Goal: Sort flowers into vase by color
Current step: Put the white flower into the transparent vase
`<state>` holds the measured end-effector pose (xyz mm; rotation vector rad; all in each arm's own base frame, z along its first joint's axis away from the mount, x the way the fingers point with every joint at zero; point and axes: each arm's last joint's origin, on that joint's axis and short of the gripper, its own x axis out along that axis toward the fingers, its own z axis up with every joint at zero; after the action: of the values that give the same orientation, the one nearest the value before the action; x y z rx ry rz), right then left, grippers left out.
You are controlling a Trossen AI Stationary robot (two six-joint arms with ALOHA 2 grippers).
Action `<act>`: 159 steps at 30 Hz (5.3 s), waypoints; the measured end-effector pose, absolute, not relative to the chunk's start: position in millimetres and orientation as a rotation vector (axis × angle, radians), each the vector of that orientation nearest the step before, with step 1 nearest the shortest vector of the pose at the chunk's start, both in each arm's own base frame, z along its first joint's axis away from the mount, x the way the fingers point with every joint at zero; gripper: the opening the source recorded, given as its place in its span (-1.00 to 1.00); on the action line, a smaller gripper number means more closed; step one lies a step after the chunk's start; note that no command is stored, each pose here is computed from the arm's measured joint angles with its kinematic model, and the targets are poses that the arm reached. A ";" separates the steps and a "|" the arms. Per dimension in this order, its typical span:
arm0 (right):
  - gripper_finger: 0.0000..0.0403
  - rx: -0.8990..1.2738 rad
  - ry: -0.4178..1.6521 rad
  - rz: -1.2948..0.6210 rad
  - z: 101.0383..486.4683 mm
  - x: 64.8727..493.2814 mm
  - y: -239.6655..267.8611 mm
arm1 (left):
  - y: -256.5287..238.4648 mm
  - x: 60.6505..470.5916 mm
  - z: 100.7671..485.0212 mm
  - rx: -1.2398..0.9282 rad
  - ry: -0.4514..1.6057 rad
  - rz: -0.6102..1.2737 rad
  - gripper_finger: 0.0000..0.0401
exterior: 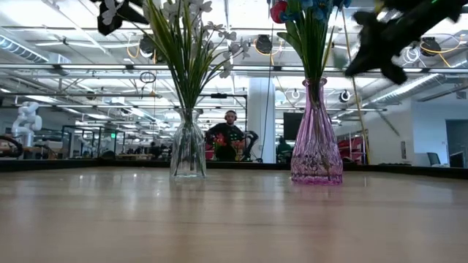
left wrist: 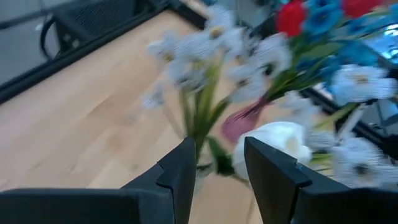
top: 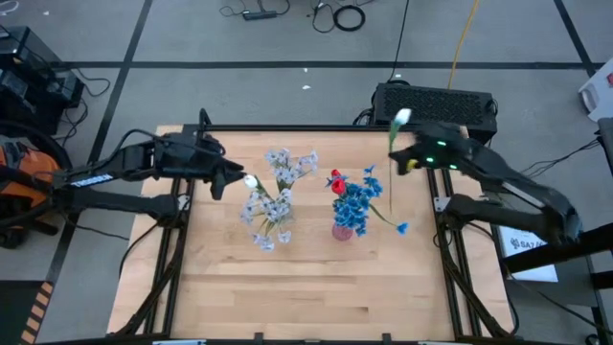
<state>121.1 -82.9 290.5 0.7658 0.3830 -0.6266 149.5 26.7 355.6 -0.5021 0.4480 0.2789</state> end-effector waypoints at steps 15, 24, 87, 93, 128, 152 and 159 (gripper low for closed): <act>-1.00 0.601 -0.123 -0.191 348.6 64.5 -22.8 | 6.9 165.0 390.5 -0.341 0.078 0.206 -0.29; -1.00 0.357 -0.600 0.158 404.5 69.8 -17.1 | 6.7 184.0 406.5 -0.232 -0.109 0.163 -0.29; -1.00 0.130 0.066 0.264 457.2 345.3 -33.6 | 14.1 257.2 430.8 -0.123 -0.035 -0.031 -0.29; -1.00 0.130 0.067 0.263 457.3 345.1 -33.4 | 13.3 256.0 431.1 -0.122 -0.032 -0.058 -0.29; -1.00 0.119 0.047 0.262 460.6 342.3 -33.3 | 13.5 273.3 421.7 -0.172 -0.013 -0.086 -0.31; -0.68 0.148 0.247 -0.288 491.5 209.9 -69.7 | 10.8 196.9 455.3 -0.120 -0.096 0.197 -0.96; -0.73 0.215 0.323 -0.517 492.4 136.8 -51.7 | -7.7 154.6 459.2 -0.097 -0.068 0.356 -0.96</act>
<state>136.8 -51.7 492.4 0.2149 0.3230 -0.5167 154.6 -7.7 459.2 -0.0966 -0.0685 0.3563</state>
